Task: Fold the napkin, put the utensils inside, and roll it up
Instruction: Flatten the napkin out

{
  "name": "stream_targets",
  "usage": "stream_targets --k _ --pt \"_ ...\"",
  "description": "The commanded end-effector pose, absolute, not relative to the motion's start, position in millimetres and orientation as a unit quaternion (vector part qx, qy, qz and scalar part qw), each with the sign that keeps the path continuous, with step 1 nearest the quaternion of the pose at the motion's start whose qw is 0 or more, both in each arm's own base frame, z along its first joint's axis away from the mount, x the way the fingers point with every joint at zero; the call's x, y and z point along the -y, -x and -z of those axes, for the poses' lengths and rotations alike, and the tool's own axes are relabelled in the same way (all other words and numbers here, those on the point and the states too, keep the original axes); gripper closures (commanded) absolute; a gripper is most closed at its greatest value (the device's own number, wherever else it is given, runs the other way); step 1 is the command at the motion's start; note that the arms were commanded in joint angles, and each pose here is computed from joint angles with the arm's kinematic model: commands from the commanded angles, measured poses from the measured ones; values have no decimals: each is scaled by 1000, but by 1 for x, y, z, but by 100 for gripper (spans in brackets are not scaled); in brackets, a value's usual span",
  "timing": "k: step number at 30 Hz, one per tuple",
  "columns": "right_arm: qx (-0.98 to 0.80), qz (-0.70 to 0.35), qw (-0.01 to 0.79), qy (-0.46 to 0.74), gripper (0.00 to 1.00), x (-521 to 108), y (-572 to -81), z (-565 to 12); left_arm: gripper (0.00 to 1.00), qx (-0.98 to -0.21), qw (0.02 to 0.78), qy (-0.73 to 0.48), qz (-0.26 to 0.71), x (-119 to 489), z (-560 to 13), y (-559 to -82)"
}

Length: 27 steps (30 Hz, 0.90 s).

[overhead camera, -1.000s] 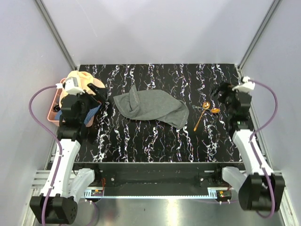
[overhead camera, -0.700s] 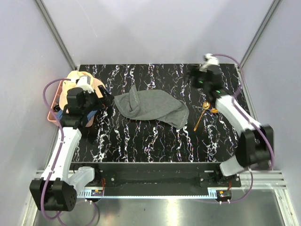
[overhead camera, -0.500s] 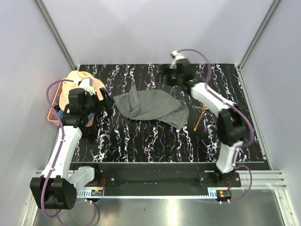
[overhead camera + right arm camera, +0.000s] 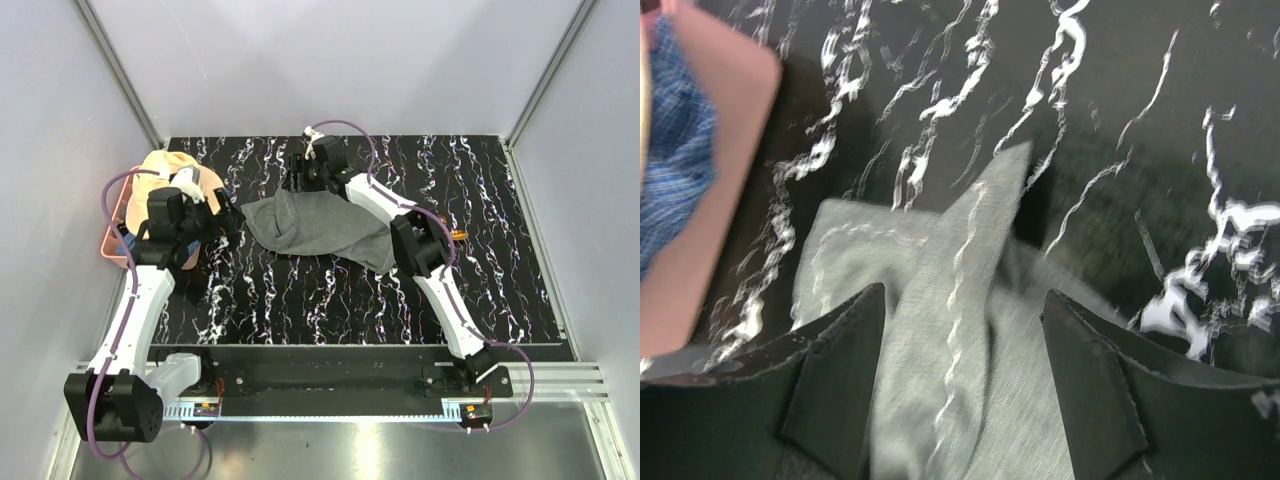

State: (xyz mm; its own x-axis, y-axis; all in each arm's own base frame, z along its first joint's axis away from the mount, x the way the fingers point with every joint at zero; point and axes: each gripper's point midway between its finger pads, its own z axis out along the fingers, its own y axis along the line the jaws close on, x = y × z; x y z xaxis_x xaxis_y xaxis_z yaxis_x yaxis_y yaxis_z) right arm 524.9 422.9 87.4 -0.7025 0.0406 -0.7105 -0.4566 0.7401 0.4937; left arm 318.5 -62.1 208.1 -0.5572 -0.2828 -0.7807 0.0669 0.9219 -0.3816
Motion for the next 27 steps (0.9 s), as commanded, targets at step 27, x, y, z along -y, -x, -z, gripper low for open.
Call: stream_targets --k 27 --pt "-816 -415 369 158 64 -476 -538 -71 1 -860 472 52 186 63 -213 -325"
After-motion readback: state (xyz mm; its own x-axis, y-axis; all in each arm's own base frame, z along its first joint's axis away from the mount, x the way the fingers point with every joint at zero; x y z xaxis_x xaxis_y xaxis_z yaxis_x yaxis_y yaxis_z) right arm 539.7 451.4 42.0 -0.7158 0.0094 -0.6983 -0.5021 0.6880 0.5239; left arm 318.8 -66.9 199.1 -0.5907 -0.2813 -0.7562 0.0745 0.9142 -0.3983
